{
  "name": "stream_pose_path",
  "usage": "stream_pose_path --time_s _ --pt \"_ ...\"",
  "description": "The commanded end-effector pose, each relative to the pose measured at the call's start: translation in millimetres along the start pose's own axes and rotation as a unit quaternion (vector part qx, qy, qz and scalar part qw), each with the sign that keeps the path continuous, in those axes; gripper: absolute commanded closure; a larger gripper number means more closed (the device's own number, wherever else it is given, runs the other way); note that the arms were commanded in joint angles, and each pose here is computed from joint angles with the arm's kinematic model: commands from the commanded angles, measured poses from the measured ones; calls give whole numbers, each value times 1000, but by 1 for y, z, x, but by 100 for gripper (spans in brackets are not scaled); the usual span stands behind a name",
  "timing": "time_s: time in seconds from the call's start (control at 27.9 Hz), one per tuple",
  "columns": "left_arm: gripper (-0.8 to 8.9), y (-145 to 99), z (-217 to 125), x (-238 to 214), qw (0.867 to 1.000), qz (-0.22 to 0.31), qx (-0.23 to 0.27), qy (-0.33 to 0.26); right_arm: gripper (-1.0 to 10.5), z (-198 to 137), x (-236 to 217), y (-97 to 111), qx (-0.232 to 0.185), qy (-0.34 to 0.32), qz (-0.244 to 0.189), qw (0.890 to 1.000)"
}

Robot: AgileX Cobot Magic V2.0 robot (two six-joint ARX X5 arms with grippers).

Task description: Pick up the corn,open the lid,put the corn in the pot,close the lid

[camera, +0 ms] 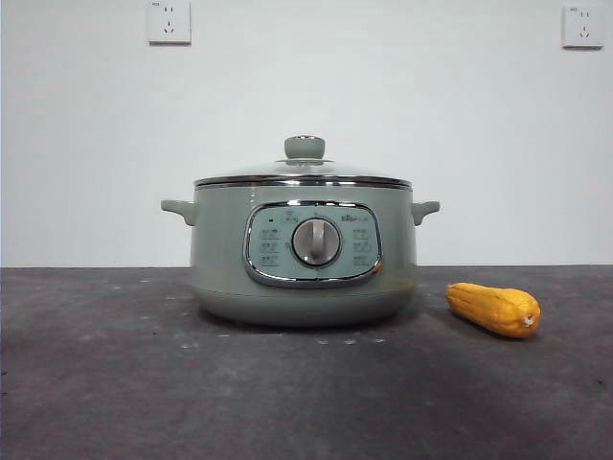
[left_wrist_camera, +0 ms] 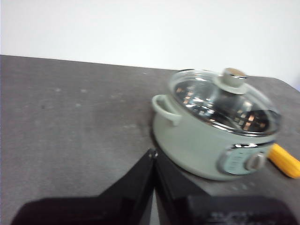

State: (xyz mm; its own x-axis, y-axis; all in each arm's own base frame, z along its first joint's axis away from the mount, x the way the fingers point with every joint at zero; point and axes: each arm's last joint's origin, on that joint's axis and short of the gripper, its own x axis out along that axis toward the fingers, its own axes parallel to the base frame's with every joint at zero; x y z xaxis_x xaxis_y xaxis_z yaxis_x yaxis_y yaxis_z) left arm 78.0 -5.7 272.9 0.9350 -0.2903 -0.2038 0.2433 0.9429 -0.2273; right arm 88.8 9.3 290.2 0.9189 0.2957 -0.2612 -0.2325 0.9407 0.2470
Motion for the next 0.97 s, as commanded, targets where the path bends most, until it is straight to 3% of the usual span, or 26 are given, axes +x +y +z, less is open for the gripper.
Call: stream_pose_path --time_s 0.04,0.47,0.86,0.9,0.93,0.97 --pt "821 -6 19 -6 1000 -12 18 14 958 22 -7 7 -40 26 7 999" --pt "821 -26 85 -26 997 -31 44 53 958 77 -24 22 -84 108 8 991" --pt "796 -27 89 -24 996 -38 49 67 935 77 -25 22 -78 126 7 989" --pt "739 -27 89 -24 996 -39 49 67 902 77 -25 22 -77 126 7 989" --pt "610 -28 89 -24 996 -42 48 67 807 77 -25 22 -77 127 7 989" --pt "404 -28 89 -24 995 -52 48 68 647 77 -25 22 -77 126 7 989"
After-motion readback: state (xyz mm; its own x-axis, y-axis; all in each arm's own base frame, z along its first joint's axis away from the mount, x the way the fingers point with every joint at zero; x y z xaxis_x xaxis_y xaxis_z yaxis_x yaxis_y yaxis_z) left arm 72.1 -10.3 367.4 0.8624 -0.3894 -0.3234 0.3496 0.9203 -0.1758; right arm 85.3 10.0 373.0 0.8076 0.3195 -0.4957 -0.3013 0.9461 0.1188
